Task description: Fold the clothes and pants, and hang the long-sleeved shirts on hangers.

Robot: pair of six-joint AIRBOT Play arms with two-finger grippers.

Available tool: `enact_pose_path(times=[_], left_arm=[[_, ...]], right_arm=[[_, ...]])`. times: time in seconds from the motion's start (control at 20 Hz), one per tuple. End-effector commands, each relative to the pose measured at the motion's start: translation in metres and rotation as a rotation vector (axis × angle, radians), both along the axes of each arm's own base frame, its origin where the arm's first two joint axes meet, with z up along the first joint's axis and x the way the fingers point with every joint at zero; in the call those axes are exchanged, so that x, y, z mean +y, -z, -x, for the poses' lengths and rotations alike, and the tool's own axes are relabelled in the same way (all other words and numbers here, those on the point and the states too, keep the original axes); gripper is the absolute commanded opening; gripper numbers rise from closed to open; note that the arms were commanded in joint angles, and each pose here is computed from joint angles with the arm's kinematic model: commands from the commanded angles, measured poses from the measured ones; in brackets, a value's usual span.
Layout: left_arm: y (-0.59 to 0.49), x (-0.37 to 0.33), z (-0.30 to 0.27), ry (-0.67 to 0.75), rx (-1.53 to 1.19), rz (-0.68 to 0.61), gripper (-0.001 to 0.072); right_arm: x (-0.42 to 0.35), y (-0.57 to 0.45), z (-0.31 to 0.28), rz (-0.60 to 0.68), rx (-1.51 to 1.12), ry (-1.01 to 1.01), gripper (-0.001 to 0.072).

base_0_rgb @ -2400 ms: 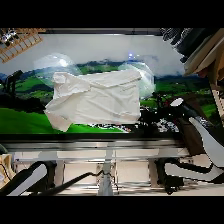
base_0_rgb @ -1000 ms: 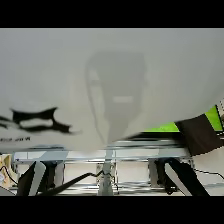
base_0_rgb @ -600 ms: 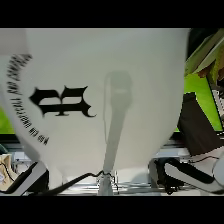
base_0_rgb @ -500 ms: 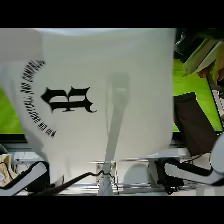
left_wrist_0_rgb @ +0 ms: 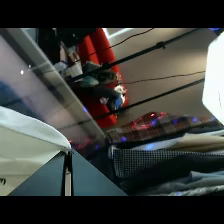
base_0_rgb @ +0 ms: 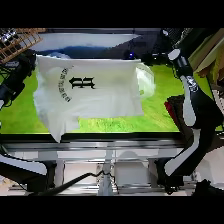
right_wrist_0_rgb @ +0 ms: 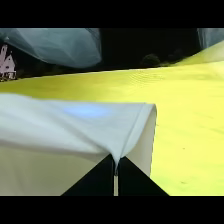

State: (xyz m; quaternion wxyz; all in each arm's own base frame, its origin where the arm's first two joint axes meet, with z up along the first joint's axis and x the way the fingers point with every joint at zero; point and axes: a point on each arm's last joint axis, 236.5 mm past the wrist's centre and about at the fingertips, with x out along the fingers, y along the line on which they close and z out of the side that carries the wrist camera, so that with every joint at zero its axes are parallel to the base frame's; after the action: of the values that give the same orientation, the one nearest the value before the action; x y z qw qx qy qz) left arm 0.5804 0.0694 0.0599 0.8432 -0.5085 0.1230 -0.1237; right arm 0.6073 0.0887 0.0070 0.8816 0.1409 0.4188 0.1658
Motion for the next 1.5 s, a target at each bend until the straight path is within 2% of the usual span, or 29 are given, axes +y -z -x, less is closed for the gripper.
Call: enact_pose_path(times=[0.0, 0.2, 0.5, 0.55, 0.6, 0.65, 0.7, 0.8, 0.85, 0.9, 1.0, 1.05, 1.1, 1.15, 1.2, 1.25, 1.45], left_arm=[[0.043, -0.002, 0.024, 0.105, 0.213, 0.031, 0.0005], [0.092, 0.017, 0.082, 0.190, 0.508, 0.057, 0.0006], [0.100, 0.018, 0.077, 0.159, 0.525, 0.023, 0.0016], [0.101, 0.023, 0.074, 0.134, 0.525, 0.010, 0.0063], [0.102, 0.028, 0.071, 0.111, 0.524, 0.001, 0.0287], [0.102, 0.032, 0.070, 0.098, 0.520, -0.009, 0.0513], [0.097, 0.037, 0.072, 0.104, 0.510, -0.009, 0.0552], [0.084, 0.043, 0.091, 0.187, 0.501, -0.014, 0.0547], [0.086, 0.046, 0.115, 0.257, 0.544, -0.048, 0.0511], [0.096, 0.049, 0.147, 0.314, 0.646, -0.073, 0.0473], [0.130, 0.059, 0.226, 0.404, 0.945, -0.188, 0.0473], [0.142, 0.060, 0.258, 0.426, 1.039, -0.252, 0.0473], [0.149, 0.052, 0.278, 0.435, 1.076, -0.262, 0.0476], [0.154, 0.042, 0.290, 0.432, 1.079, -0.263, 0.0478], [0.160, 0.037, 0.299, 0.410, 1.084, -0.267, 0.0480], [0.165, 0.028, 0.308, 0.411, 1.091, -0.267, 0.0490], [0.173, -0.003, 0.318, 0.479, 1.058, -0.232, 0.0508]], right_arm=[[0.012, 0.023, 0.029, -0.023, 0.156, -0.087, 0.0011], [0.009, 0.044, 0.083, -0.018, 0.386, -0.166, 0.0012], [0.025, 0.053, 0.086, -0.006, 0.389, -0.186, 0.0014], [0.028, 0.053, 0.086, -0.005, 0.387, -0.189, 0.0023], [0.029, 0.052, 0.086, -0.008, 0.388, -0.192, 0.0106], [0.030, 0.053, 0.090, -0.008, 0.402, -0.201, 0.0226], [0.028, 0.054, 0.098, -0.009, 0.433, -0.216, 0.0347], [0.013, 0.058, 0.118, -0.015, 0.519, -0.233, 0.0359], [0.001, 0.061, 0.132, -0.031, 0.575, -0.230, 0.0359], [-0.009, 0.065, 0.147, -0.054, 0.630, -0.223, 0.0358], [-0.026, 0.076, 0.185, -0.107, 0.734, -0.199, 0.0359], [-0.028, 0.081, 0.206, -0.145, 0.767, -0.196, 0.0359], [-0.024, 0.082, 0.222, -0.198, 0.775, -0.202, 0.0359], [-0.019, 0.082, 0.233, -0.246, 0.765, -0.211, 0.0368], [-0.015, 0.083, 0.241, -0.282, 0.752, -0.216, 0.0438], [-0.013, 0.084, 0.246, -0.306, 0.751, -0.218, 0.0463], [-0.008, 0.094, 0.251, -0.325, 0.747, -0.214, 0.0463]])
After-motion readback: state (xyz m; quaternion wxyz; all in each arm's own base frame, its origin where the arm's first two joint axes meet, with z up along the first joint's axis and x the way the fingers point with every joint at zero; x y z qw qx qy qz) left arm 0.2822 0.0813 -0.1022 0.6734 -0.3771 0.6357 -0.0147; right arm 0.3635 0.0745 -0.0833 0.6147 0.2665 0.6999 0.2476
